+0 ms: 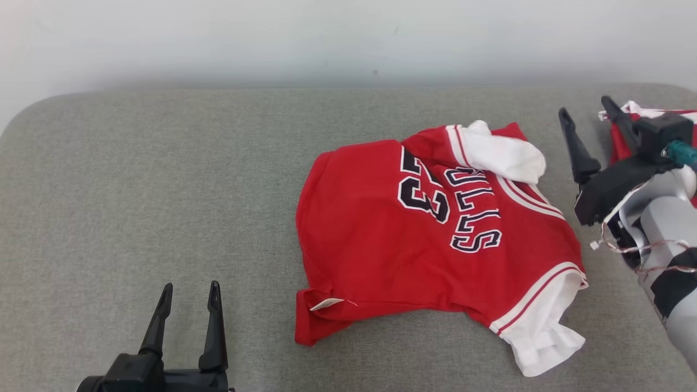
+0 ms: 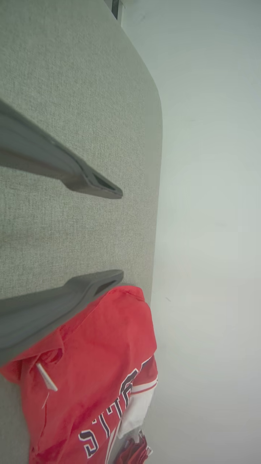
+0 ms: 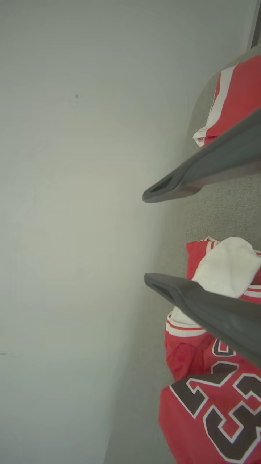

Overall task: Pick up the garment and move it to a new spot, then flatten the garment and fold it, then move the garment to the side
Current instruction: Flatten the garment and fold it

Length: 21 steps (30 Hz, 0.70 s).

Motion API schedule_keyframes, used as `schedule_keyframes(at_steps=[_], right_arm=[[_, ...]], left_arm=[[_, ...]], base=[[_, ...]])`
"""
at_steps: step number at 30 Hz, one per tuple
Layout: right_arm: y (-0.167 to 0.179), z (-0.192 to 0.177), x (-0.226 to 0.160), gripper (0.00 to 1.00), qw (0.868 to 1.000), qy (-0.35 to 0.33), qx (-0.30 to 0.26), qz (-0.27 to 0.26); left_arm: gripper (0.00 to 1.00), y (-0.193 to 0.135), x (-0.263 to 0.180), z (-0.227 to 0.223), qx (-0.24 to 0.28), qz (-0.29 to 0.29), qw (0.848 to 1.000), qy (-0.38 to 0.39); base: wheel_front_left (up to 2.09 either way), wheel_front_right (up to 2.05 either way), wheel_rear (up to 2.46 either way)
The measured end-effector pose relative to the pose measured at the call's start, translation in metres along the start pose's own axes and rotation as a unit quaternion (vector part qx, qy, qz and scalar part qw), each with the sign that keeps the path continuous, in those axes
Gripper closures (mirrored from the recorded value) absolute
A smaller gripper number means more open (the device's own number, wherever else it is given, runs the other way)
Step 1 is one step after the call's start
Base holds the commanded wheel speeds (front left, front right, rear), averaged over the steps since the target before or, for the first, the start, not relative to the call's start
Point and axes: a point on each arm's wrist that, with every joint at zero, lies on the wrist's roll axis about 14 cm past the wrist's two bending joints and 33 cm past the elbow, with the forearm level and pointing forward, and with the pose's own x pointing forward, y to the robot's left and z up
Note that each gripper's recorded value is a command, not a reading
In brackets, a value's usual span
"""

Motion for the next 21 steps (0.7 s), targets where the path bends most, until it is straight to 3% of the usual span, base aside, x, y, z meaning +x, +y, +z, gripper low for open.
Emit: schedule_keyframes(at_steps=[3,12,21], right_arm=[[0.000,-0.013,-0.009,0.00,1.000,0.016,0.004,-0.001],[0.017,-0.008,-0.026,0.00,0.999,-0.014,0.043,0.009],[0.031,-0.012,-0.079,0.00,0.994,-0.056,0.096,-0.009]], left_arm=[[0.00,-0.006,0.003,-0.001,-0.001,-0.008,1.000,0.001],[0.00,-0.007,-0.001,0.002,-0.001,-0.011,1.000,-0.003],[0.00,-0.009,-0.007,0.005,0.001,-0.015,1.000,-0.007]], base=[[0.00,0.00,0.00],[0.00,0.00,0.00],[0.00,0.00,0.00]])
